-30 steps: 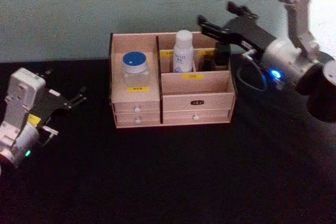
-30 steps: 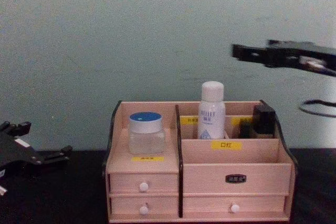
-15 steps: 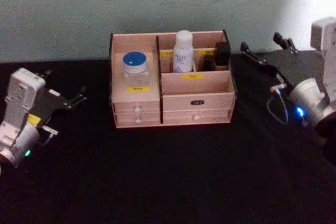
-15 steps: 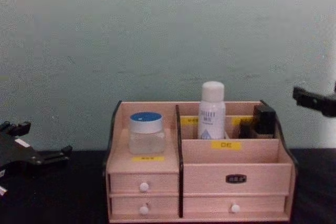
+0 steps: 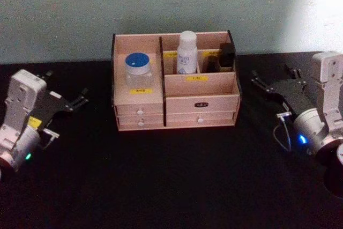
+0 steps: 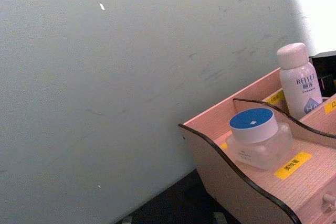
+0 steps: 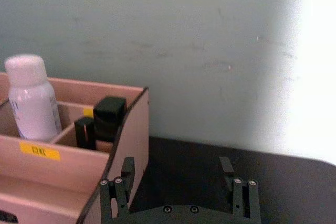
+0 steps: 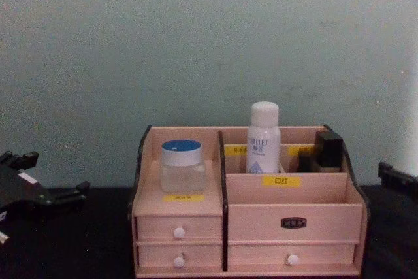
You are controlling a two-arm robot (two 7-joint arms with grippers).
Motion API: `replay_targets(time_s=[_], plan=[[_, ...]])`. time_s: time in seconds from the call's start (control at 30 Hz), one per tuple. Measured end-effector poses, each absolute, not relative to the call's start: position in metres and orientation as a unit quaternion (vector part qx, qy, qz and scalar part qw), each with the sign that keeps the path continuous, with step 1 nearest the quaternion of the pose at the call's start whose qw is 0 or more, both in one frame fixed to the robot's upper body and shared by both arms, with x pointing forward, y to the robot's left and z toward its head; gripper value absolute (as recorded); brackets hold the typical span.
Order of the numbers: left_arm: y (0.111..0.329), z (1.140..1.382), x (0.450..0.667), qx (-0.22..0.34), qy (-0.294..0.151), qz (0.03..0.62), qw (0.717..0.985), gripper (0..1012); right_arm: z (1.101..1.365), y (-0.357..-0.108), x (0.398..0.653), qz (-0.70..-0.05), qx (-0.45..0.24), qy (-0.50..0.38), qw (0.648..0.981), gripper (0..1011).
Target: Pick up the facial cleanser and watermelon frost from the table and place them into the tiered storage box.
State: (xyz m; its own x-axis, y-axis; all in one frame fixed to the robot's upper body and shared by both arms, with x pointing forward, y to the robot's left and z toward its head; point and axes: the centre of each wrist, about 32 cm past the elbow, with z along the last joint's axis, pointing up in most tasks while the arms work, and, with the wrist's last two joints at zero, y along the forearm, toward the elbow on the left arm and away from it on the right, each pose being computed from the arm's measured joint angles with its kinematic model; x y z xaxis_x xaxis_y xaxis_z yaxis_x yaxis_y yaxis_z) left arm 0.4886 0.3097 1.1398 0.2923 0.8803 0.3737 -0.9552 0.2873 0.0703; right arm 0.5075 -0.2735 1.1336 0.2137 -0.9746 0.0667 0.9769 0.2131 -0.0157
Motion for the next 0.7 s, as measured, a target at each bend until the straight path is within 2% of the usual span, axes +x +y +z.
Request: replay_targets(time_s=[0.7], plan=[[0.3097, 1.1398, 0.4886, 0.141, -0.132, 0.58, 0.791, 1001, 1.1265, -0.2736, 0.508, -0.628, -0.045, -0.009, 0.777, 1000]])
